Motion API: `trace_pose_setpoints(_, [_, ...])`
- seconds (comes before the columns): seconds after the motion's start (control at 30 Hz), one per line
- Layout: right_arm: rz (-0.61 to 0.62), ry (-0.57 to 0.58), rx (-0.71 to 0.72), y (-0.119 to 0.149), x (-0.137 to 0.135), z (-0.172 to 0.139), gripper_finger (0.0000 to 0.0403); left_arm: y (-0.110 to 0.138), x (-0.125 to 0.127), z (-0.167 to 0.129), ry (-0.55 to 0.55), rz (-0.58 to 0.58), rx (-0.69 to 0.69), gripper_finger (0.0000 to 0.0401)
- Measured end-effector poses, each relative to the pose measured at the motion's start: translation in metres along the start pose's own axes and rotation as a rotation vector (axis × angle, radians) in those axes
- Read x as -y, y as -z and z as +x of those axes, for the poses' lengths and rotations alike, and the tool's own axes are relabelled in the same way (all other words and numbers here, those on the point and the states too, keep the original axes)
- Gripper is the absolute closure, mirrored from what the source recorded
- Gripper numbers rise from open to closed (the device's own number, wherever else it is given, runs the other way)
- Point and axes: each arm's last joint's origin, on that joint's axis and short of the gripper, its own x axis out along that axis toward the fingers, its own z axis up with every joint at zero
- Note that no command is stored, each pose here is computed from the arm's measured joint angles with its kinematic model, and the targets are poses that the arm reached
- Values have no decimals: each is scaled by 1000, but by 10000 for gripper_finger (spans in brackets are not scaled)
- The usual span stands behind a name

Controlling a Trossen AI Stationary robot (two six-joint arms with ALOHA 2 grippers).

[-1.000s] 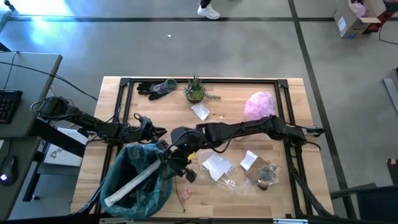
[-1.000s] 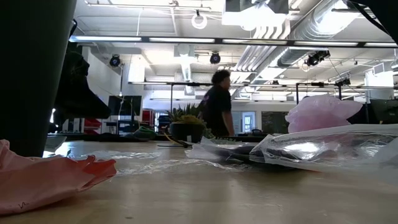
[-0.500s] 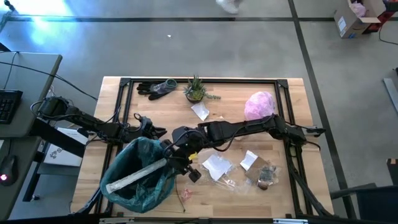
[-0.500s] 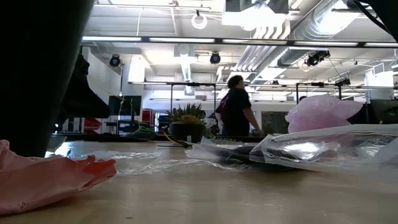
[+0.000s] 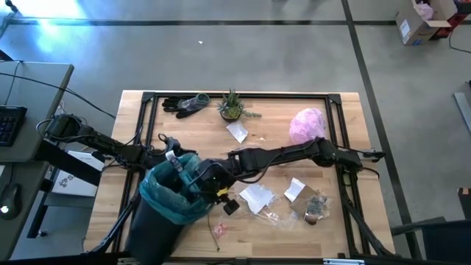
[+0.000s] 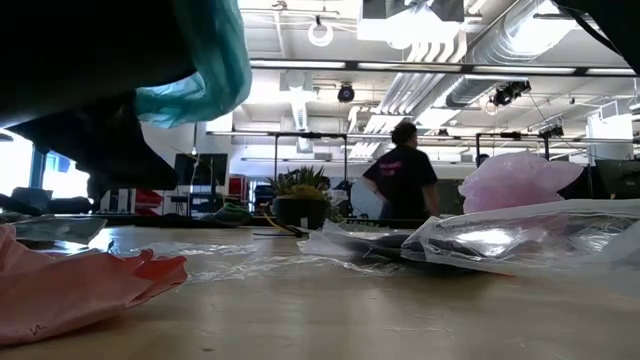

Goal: Place trash/remove bag and relplace
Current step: Move the trash bin into the center

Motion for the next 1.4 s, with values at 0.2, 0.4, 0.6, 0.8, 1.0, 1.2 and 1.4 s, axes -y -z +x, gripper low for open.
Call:
trace_pose_setpoints(0.2, [-25,67,-70,4,0,0,401,-1,0,0,0,-5,8,334])
trace_pose_setpoints(0.4, [-52,135,-167,9,-1,-3,401,0,0,0,-2,-4,6,334])
trace_pose_setpoints(0.6, [-60,170,-223,8,-4,-12,401,0,0,0,-2,-4,5,334])
trace_pose_setpoints(0.8, [-70,250,-241,-3,-10,-45,402,0,0,0,5,-4,0,334])
trace_pose_setpoints(1.0, [-28,289,-306,-5,-15,-78,403,0,0,0,4,0,-6,334])
trace_pose_setpoints(1.2, [56,204,-519,14,-27,-86,402,-1,3,0,41,-19,-1,334])
trace_pose_setpoints(1.4, [74,311,-679,23,-29,-104,403,-4,4,0,50,-31,24,334])
